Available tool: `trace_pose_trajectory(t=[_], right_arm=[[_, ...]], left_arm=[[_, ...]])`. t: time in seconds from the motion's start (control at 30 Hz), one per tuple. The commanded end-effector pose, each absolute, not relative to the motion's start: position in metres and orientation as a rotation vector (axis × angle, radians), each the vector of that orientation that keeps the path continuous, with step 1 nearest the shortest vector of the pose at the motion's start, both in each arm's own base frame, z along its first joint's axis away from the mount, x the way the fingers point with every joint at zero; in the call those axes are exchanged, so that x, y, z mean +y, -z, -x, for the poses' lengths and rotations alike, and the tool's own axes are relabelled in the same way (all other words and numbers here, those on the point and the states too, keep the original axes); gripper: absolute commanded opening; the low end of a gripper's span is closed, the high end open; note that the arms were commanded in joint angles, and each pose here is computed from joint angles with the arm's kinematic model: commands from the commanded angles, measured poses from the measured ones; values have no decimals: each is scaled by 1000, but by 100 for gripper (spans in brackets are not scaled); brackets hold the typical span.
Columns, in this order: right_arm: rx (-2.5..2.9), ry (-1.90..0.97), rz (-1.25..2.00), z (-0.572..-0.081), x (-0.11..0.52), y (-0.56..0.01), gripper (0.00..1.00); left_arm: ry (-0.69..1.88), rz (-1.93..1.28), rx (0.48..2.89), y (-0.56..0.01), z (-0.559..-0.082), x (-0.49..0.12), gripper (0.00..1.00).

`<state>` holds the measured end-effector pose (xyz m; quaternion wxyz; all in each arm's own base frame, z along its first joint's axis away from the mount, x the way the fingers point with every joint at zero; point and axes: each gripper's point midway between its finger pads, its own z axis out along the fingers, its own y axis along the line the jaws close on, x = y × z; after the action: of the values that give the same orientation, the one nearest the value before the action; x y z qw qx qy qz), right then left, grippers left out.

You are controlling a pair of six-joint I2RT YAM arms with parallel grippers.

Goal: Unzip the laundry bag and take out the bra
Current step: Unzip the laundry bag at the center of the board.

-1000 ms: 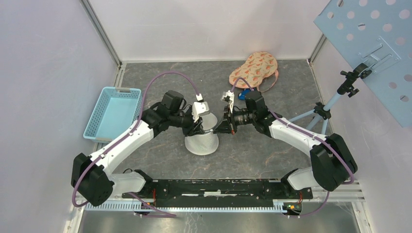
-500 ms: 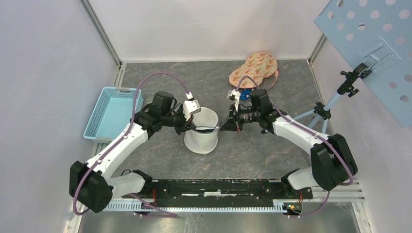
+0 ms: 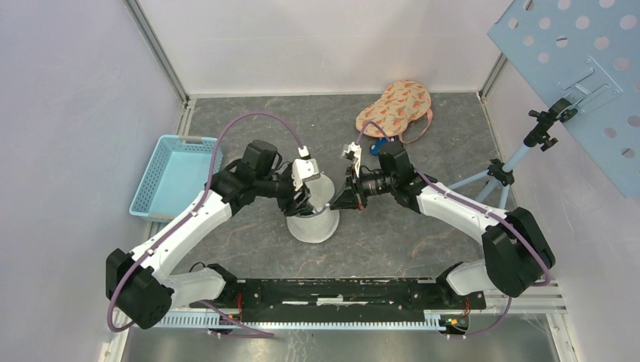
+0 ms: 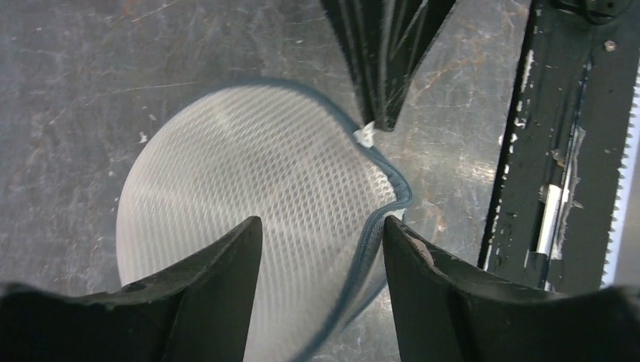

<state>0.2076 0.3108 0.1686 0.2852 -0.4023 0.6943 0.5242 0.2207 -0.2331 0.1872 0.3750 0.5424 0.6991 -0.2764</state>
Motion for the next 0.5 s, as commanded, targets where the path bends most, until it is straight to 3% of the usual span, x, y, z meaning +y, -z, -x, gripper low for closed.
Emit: trace_pose_trajectory(t=[0.0, 0.33, 0.47], right_arm=[[1758, -1436, 1091, -212, 324, -193, 0], [1761, -1436, 1088, -211, 324, -190, 0], [1773, -1420, 1086, -212, 321, -187, 0]], left_arm=[[796, -1404, 1753, -199, -209, -254, 67], [874, -1414, 1762, -195, -196, -258, 71], [842, -1443, 1789, -184, -191, -249, 63]])
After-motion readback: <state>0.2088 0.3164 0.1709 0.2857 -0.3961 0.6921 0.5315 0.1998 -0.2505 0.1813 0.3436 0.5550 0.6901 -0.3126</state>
